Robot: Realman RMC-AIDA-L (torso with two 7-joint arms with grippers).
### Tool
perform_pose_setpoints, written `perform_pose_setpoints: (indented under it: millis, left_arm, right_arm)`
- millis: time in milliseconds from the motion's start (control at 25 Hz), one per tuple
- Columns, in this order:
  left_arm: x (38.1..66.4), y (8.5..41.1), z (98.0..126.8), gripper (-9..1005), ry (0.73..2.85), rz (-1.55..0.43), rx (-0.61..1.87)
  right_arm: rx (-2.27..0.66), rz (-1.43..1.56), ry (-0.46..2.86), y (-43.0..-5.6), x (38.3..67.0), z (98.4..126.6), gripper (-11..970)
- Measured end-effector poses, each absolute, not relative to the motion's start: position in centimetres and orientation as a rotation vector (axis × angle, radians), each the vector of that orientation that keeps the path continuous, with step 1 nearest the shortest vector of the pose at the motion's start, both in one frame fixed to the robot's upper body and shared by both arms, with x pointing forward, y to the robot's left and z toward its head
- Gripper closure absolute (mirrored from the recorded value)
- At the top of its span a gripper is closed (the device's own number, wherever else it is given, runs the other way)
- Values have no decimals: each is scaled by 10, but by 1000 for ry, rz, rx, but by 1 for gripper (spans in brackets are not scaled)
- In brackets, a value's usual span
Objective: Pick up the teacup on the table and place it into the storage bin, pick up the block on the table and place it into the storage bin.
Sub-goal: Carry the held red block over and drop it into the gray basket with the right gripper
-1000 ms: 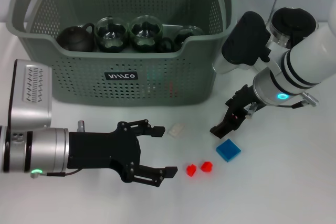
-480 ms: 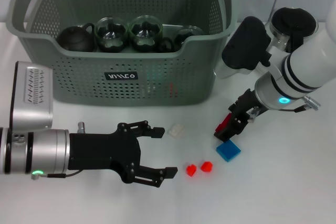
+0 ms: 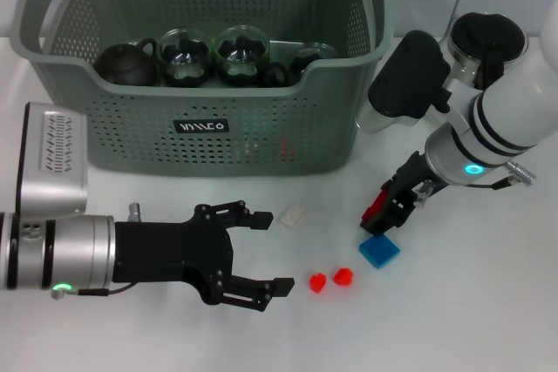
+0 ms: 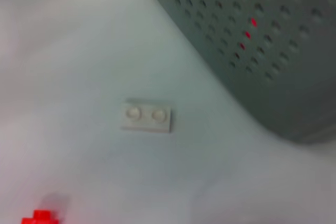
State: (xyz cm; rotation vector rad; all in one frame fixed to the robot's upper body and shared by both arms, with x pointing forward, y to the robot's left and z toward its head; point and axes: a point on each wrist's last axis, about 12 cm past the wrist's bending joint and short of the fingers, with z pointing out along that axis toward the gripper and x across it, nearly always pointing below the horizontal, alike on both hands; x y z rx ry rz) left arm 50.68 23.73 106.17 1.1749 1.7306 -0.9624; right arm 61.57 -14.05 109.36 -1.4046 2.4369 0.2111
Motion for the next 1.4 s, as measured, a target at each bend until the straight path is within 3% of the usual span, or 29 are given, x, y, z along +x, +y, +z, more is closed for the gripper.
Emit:
perform_pose_setpoints:
  millis: [280,480,720,920,1120,1240,1400]
  left_arm:
    - [506,239,1061,45,1734,-962,1167]
    - [503,246,1059,45,1750,-953,1127]
    - [500,251,1058,45,1764,-946,1105]
    - [501,251,1058,45,1762,-947,1106]
    - [503,250,1059,45,1757,-947,1112]
    - [504,249,1060,45,1755,-950,1112]
    - [504,248,1061,45,1753,-951,1106]
  right_arm:
    - [-1404,282,2395,-144,608,1120,249]
    - [-1382,389,2301,-151,595,1182,249]
    - [-1380,677,2042,-145,573,1277,248]
    - [-1293,737,1837,-142,590,1334,248]
    - [-1233,671,1810,-124,635,1332,249]
    - [-1216,599,1892,-115,663,1307,249]
    - [-1228,456,1932,-113,680,1280,194]
